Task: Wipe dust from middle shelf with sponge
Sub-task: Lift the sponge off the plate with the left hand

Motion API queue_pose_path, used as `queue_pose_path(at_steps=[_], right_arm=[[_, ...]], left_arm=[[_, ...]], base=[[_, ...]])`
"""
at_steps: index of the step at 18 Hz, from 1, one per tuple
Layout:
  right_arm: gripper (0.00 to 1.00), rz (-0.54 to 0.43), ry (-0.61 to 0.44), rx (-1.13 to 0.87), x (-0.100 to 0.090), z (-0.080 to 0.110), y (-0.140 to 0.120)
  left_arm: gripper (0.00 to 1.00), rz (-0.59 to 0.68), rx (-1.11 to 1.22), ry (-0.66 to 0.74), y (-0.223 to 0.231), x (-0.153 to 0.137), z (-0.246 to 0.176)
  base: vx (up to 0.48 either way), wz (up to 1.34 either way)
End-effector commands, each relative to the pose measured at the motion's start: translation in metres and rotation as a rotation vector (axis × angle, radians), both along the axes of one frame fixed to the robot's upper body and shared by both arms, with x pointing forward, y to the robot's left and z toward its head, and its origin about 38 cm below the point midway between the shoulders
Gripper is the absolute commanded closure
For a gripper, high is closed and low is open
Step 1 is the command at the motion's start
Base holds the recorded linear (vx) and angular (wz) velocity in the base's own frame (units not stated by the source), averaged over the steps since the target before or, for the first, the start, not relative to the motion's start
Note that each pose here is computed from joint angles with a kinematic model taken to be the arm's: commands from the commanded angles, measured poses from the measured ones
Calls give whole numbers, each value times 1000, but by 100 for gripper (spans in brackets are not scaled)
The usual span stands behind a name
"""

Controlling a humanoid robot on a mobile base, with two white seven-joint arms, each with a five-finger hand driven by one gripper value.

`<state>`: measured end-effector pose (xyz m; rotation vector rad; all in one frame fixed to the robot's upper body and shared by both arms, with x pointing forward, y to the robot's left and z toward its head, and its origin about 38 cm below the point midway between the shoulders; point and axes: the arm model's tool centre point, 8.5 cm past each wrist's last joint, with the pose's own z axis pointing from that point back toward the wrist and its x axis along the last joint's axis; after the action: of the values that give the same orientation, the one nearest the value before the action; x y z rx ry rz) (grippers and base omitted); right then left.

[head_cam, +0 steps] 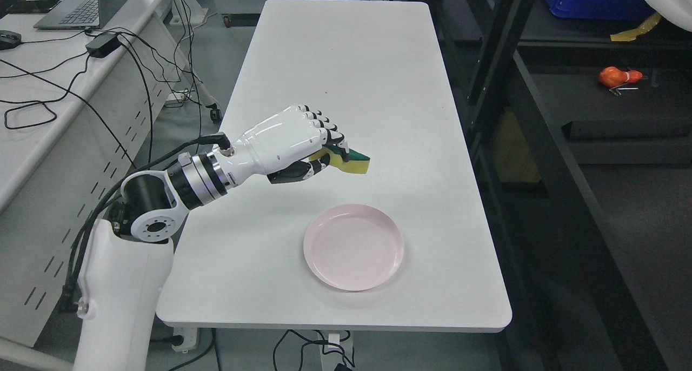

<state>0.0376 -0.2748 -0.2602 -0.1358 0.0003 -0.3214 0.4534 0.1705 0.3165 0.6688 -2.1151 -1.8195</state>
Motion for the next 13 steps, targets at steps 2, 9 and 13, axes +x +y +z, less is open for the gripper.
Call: queue_pose_path(at_steps=[2, 9, 13], right_arm=[[0, 0, -17, -21, 6, 1, -12], [0, 0, -17, -21, 6, 1, -12], [0, 0, -17, -21, 6, 1, -12]], left_arm=[[100, 12, -57, -13, 4, -4, 4], [100, 47, -81, 10, 17, -5, -6], [100, 44, -103, 14, 14, -4, -6]], base=[[-81, -77], [-145, -97], [-151, -101]])
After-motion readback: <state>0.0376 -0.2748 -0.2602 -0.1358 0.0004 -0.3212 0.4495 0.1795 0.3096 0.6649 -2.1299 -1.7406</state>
